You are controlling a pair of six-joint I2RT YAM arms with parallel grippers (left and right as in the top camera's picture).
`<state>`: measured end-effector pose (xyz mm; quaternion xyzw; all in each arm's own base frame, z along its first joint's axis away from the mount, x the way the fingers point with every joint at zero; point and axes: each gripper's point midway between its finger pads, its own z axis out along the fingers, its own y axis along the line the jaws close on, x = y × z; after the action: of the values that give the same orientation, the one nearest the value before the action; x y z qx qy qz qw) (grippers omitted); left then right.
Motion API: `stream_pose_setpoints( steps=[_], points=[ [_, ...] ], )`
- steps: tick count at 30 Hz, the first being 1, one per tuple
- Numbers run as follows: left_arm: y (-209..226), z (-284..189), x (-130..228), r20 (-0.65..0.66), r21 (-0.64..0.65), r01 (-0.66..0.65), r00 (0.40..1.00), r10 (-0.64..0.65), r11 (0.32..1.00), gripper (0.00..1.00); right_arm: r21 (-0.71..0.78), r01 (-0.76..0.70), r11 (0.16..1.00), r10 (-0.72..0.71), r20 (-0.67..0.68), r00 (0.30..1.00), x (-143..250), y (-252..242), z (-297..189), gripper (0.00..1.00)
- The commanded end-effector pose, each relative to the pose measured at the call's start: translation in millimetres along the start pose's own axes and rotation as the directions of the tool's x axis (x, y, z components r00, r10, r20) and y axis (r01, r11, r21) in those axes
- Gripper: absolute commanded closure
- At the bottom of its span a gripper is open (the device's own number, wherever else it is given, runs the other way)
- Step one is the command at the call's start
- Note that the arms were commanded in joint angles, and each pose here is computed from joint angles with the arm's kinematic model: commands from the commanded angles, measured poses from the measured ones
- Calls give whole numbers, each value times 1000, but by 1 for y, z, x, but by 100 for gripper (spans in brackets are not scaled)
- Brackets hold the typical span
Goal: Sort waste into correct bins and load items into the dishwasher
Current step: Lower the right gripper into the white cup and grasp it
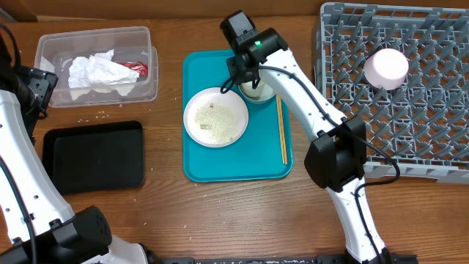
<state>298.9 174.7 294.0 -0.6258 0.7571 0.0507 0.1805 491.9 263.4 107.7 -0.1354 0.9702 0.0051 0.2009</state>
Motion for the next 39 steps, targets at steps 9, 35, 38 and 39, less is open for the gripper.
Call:
stream_pose_setpoints(
  steps=[9, 35, 38, 39],
  points=[
    [1, 4, 0, -4, -12, -10, 1000, 10, 1000, 0, -45, -5, 999, 2, -59, 998, 15, 19, 17, 61],
    [1, 4, 0, -4, -12, -10, 1000, 10, 1000, 0, -43, -5, 999, 2, -69, 998, 19, 17, 14, 89],
    [1, 4, 0, -4, -12, -10, 1000, 10, 1000, 0, -54, -15, 998, 14, -17, 1000, 3, 15, -5, 92],
    [1, 4, 0, -4, -12, -10, 1000, 10, 1000, 0, -58, -21, 998, 21, 2, 1000, -3, 13, -12, 96]
  ],
)
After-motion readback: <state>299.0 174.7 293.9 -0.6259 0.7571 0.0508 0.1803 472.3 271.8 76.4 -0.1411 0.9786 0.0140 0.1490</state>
